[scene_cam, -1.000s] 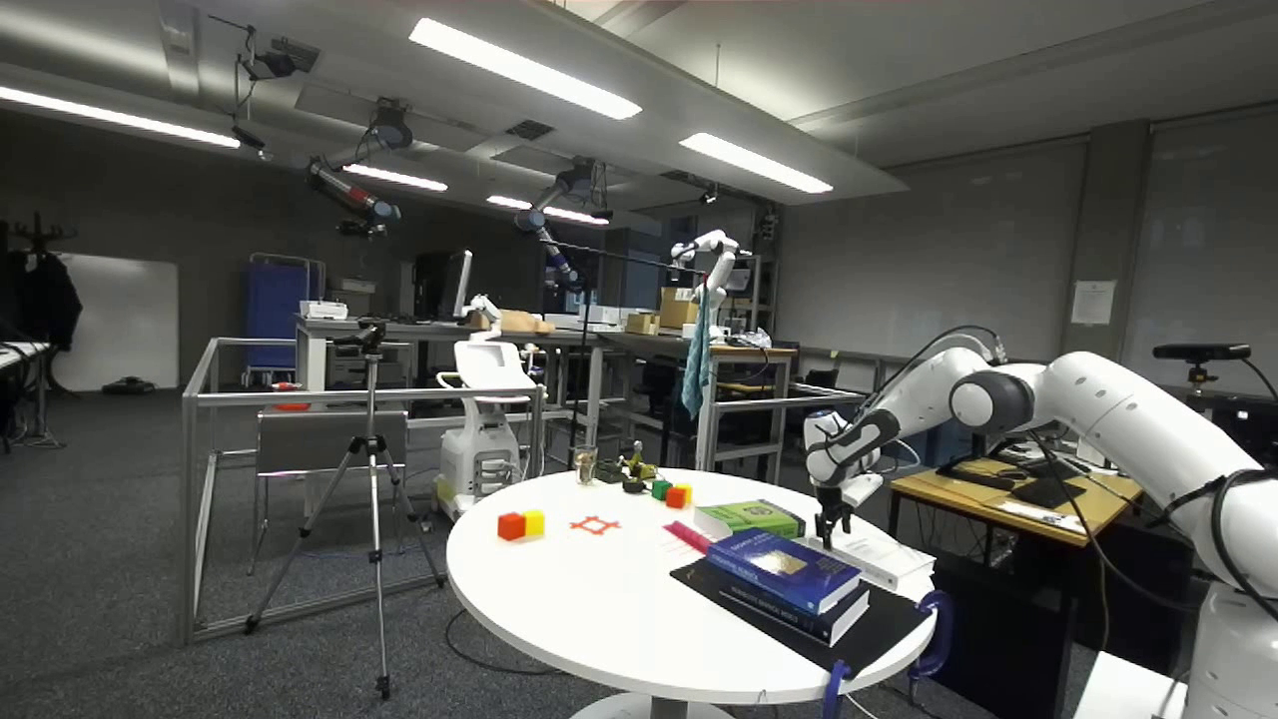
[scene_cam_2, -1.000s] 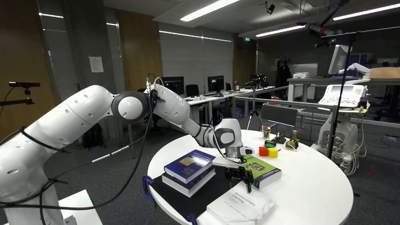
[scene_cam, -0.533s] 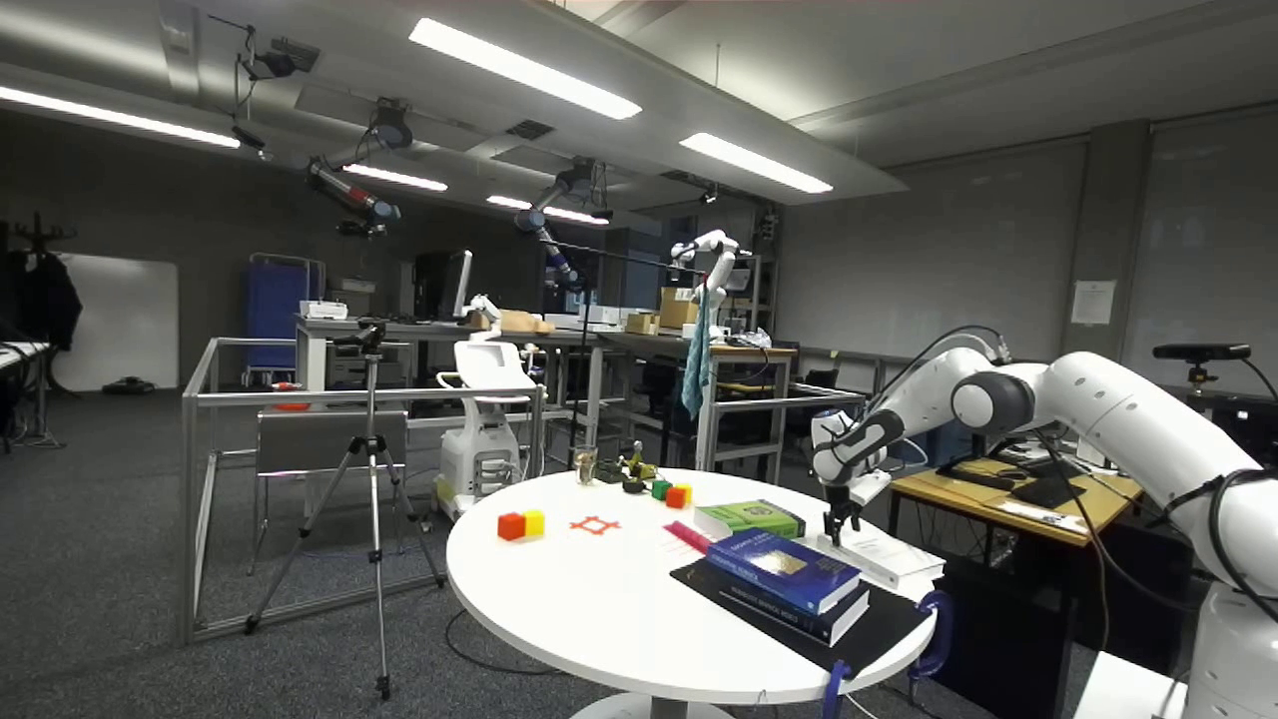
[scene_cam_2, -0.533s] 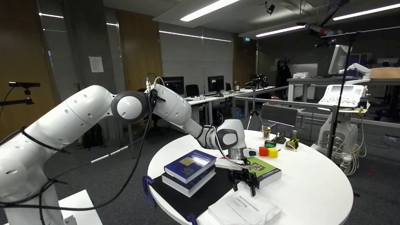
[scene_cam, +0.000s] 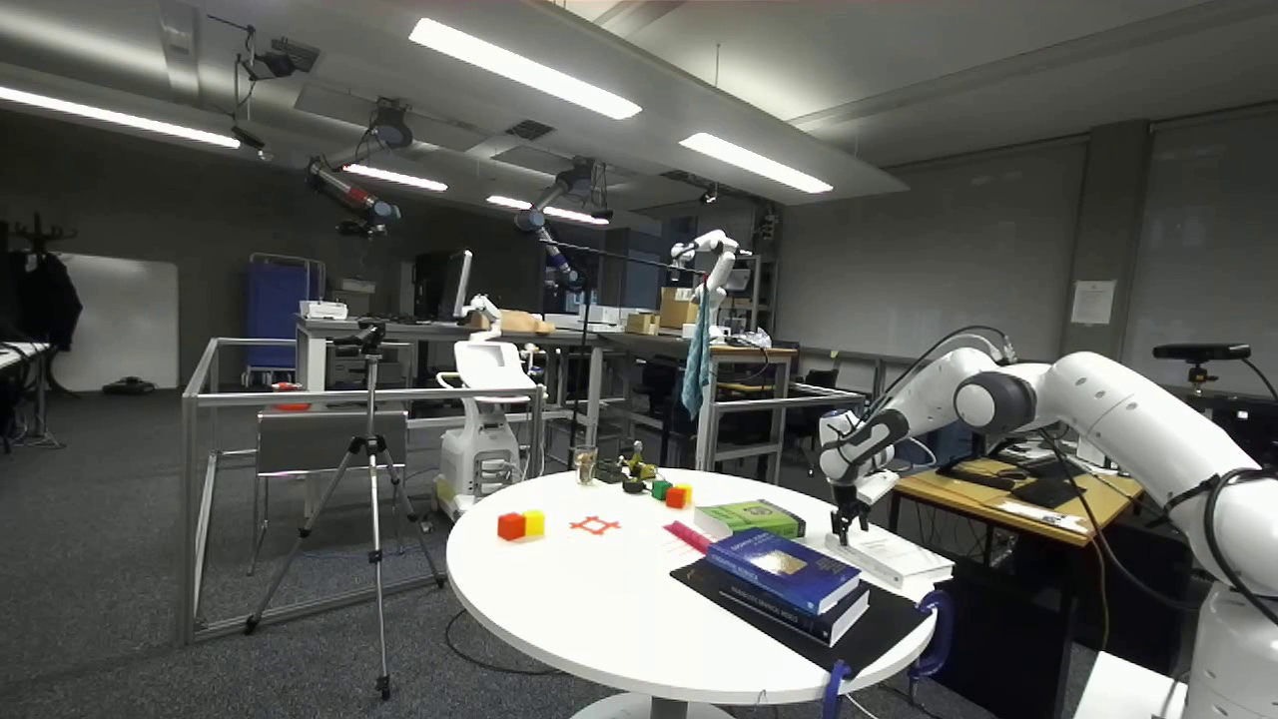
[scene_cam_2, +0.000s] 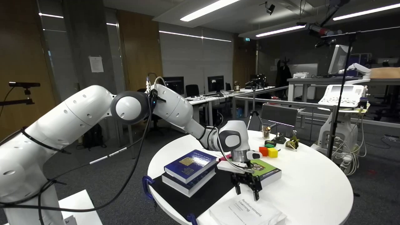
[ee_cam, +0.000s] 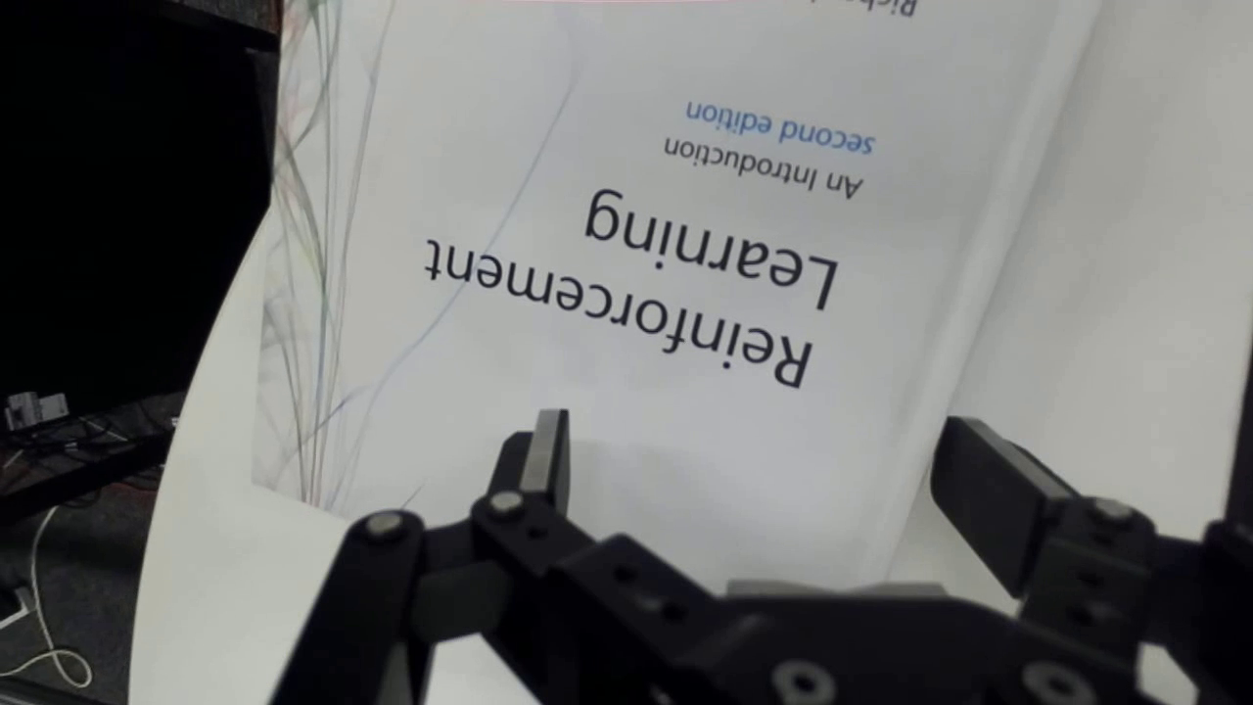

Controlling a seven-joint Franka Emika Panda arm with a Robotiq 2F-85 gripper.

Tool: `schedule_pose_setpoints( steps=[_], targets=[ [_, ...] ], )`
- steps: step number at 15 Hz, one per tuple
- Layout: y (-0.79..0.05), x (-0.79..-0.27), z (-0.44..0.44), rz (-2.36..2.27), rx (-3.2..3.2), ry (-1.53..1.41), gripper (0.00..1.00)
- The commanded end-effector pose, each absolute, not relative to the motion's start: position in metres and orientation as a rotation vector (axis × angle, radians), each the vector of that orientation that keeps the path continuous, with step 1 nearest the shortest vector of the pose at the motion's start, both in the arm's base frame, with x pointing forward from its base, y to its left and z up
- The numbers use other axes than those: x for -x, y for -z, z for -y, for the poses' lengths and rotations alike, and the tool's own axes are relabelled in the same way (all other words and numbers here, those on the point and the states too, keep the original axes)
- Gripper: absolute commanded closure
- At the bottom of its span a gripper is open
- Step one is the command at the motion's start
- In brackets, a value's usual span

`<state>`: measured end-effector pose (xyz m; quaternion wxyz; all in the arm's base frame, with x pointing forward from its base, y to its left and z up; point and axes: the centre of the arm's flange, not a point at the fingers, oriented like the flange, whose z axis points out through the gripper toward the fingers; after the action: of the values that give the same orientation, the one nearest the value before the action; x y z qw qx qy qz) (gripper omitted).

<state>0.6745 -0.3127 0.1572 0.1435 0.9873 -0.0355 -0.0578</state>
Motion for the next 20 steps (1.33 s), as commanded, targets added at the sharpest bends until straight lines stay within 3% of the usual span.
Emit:
schedule_pose_setpoints(
  steps=[1, 20],
  targets=[
    [-0.163, -0.668, 0.332, 0.138, -2.857, 0.181, 0.00],
    [-0.160, -0.642, 0.378, 0.340, -2.901, 0.161, 0.00]
  ],
)
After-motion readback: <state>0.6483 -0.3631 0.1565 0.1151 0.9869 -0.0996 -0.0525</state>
